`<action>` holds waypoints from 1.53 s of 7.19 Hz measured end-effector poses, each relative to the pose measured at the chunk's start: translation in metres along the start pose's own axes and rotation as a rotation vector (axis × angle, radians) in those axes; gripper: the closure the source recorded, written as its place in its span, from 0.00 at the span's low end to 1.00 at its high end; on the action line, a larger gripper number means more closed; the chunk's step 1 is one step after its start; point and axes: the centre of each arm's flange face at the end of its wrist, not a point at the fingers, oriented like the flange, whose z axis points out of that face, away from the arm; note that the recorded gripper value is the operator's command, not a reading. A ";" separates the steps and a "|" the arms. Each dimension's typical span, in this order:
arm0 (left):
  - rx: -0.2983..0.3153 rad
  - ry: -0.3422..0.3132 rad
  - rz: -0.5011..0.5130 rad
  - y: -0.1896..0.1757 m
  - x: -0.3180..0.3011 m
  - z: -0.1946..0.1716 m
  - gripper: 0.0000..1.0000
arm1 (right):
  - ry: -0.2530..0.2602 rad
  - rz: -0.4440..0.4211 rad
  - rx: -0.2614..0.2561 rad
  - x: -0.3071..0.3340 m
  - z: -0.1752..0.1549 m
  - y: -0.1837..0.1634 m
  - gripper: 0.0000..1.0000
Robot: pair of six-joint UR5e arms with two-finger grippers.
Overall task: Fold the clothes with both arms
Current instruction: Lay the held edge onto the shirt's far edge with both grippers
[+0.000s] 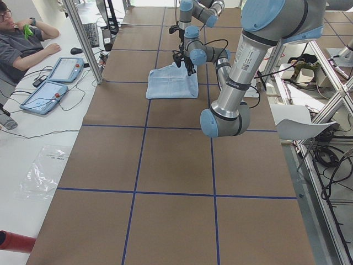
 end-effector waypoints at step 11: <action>0.106 0.046 -0.014 -0.122 0.028 0.042 1.00 | 0.078 -0.092 0.075 -0.071 0.040 -0.106 1.00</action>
